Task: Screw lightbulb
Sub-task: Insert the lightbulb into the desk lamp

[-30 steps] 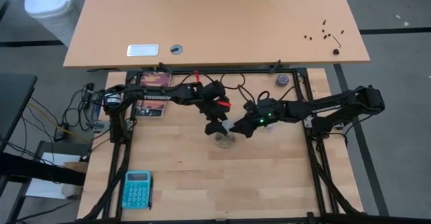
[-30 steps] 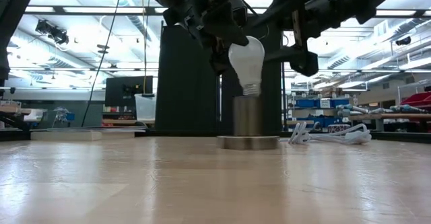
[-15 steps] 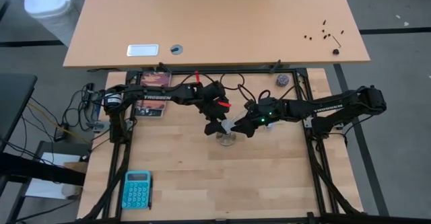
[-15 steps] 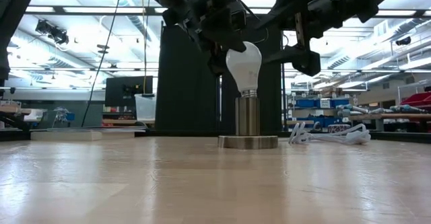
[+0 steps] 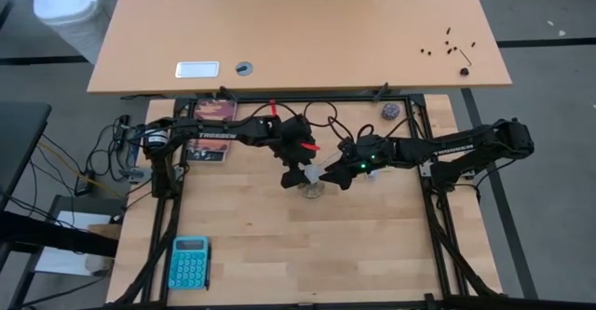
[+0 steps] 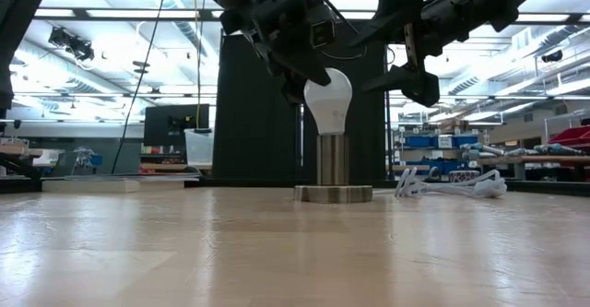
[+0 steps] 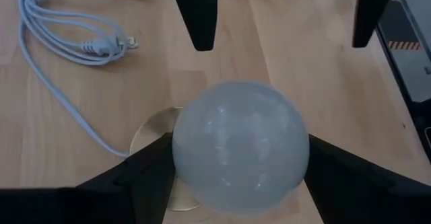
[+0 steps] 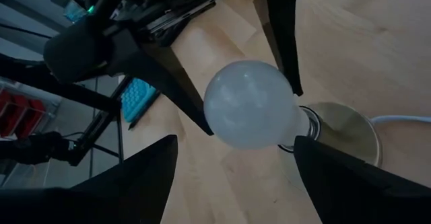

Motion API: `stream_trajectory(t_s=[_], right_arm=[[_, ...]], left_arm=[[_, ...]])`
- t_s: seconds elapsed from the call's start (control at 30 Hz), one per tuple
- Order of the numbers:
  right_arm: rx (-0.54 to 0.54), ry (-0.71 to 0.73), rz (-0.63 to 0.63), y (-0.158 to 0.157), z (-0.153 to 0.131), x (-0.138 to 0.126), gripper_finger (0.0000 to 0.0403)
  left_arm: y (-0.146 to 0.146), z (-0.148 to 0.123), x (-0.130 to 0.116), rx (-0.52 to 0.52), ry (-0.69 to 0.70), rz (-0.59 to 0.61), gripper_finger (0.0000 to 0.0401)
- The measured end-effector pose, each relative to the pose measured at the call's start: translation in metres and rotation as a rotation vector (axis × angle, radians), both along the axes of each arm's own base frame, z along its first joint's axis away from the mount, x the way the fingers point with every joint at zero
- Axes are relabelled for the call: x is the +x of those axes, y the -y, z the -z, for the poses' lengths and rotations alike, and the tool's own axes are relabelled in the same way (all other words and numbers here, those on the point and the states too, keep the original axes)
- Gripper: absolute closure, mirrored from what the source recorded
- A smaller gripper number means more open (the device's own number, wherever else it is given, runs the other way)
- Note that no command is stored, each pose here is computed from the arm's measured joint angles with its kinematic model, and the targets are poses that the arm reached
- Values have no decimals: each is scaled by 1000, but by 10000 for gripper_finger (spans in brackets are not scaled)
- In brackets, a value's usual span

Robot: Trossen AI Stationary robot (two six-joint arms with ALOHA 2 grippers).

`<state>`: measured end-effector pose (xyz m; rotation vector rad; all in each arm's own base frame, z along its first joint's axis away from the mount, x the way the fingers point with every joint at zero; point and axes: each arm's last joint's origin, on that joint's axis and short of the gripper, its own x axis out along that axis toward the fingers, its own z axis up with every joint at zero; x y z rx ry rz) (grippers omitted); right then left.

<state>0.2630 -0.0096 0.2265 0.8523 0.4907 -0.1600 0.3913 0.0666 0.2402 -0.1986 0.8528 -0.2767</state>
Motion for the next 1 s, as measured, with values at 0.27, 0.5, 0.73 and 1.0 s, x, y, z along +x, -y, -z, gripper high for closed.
stream_trajectory(t_s=[0.27,0.5,0.73,1.0], right_arm=[[-16,-1,2,0,0,0,95],[-22,-1,2,0,1,0,95],[-19,-2,4,0,1,0,95],[-20,-3,6,0,1,0,95]], left_arm=[[-3,-1,1,80,-3,-69,105],[-4,-1,1,74,-5,-93,97],[-12,-8,2,149,-1,-156,39],[-21,-21,4,202,23,-186,21]])
